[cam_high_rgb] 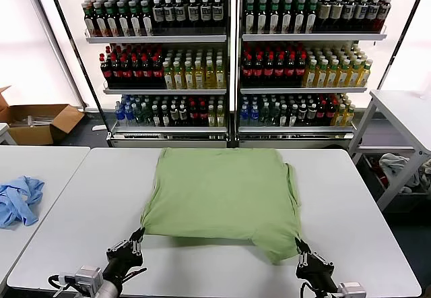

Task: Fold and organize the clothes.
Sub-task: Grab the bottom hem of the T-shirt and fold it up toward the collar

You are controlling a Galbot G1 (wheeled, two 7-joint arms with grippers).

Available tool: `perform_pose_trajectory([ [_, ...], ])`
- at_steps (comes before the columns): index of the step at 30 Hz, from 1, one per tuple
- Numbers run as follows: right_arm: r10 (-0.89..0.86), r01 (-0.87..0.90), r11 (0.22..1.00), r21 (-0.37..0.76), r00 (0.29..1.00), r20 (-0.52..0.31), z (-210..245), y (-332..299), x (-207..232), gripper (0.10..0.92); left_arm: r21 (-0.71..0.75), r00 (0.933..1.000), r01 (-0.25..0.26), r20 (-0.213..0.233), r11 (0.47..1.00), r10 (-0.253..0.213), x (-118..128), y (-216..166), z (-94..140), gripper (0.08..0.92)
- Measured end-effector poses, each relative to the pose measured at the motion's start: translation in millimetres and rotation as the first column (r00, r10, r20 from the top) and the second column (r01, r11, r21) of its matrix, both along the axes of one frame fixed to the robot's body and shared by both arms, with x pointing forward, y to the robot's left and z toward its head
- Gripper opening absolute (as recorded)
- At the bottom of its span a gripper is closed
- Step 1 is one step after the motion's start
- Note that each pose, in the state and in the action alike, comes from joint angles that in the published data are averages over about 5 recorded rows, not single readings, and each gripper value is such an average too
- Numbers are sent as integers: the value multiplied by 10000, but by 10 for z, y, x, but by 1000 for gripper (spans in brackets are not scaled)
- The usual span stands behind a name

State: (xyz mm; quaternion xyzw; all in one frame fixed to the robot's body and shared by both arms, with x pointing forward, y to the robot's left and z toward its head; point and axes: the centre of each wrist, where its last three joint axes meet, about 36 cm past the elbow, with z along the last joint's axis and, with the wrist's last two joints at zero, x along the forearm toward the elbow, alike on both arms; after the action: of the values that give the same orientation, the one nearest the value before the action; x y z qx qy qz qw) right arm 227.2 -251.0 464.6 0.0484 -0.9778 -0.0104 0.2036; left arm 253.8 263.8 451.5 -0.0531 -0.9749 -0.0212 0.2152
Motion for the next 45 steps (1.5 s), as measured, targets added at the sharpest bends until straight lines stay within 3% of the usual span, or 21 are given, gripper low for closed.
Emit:
perform_pose_trajectory([
  [7, 380, -383, 9987, -343, 9992, -96, 270, -74, -129, 109, 244, 9995, -174, -256, 9996, 180, -243, -21, 32, 84],
  [13, 590, -598, 9976, -355, 9980, -218, 369, -97, -124, 109, 287, 9991, -400, -132, 9988, 403, -257, -47, 28, 84],
  [25, 1071, -1095, 9931, -411, 9927, -553, 339, -96, 346, 109, 54, 9966, -611, 557, 9981, 607, 109, -105, 13, 84],
  [36, 1664, -1686, 9823, -819, 9855, -323, 291, -88, 868, 109, 188, 9932, -940, 712, 9954, 924, 456, -124, -78, 84],
  [45, 2179, -2190, 9682, -1208, 9757, -228, 226, -159, 1251, 109, 537, 9946, -749, 755, 9957, 708, 678, -159, -89, 84],
])
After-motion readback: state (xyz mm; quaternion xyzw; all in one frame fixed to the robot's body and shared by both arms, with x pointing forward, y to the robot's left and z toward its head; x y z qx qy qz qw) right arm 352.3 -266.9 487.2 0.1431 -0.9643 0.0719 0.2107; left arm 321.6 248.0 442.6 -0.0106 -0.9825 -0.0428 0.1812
